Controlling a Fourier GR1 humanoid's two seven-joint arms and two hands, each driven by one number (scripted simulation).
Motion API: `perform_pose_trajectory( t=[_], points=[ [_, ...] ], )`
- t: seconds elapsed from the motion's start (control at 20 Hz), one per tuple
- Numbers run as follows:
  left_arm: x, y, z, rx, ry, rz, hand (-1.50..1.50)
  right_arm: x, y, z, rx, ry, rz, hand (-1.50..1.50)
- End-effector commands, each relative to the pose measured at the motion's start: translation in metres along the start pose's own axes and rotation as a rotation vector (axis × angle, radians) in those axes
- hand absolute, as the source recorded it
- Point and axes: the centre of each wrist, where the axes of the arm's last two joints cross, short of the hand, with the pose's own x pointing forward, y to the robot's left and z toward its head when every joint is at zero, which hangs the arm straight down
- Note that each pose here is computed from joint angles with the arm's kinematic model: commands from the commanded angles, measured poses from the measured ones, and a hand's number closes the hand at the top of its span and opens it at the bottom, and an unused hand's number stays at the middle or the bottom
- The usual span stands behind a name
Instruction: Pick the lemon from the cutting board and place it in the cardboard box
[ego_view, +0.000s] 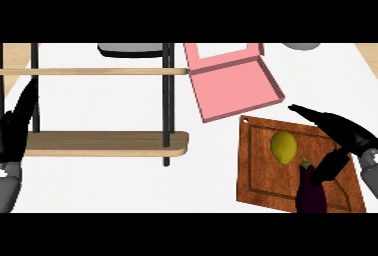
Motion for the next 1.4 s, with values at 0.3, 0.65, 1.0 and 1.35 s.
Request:
perform_pose_trajectory(
  t=[0.3, 0.65, 1.0, 1.35],
  points=[
    [-0.025, 0.009, 0.018, -0.021, 0.134, -0.017, 0.00, 0.030, 0.021, -0.006, 0.015, -0.096, -0.043, -1.50],
    [-0.032, -0.004, 0.013, 0.001, 0.134, -0.029, 0.00, 0.041, 0.007, 0.003, 0.036, -0.146, -0.012, -1.50],
    [-0.033, -0.008, 0.034, -0.014, 0.122, -0.027, 0.00, 0.052, 0.032, -0.003, 0.086, 0.000, 0.036, -1.50],
    [-0.019, -0.011, 0.017, -0.020, 0.123, -0.014, 0.00, 0.065, 0.053, -0.038, 0.051, 0.059, 0.034, 1.50]
  ],
)
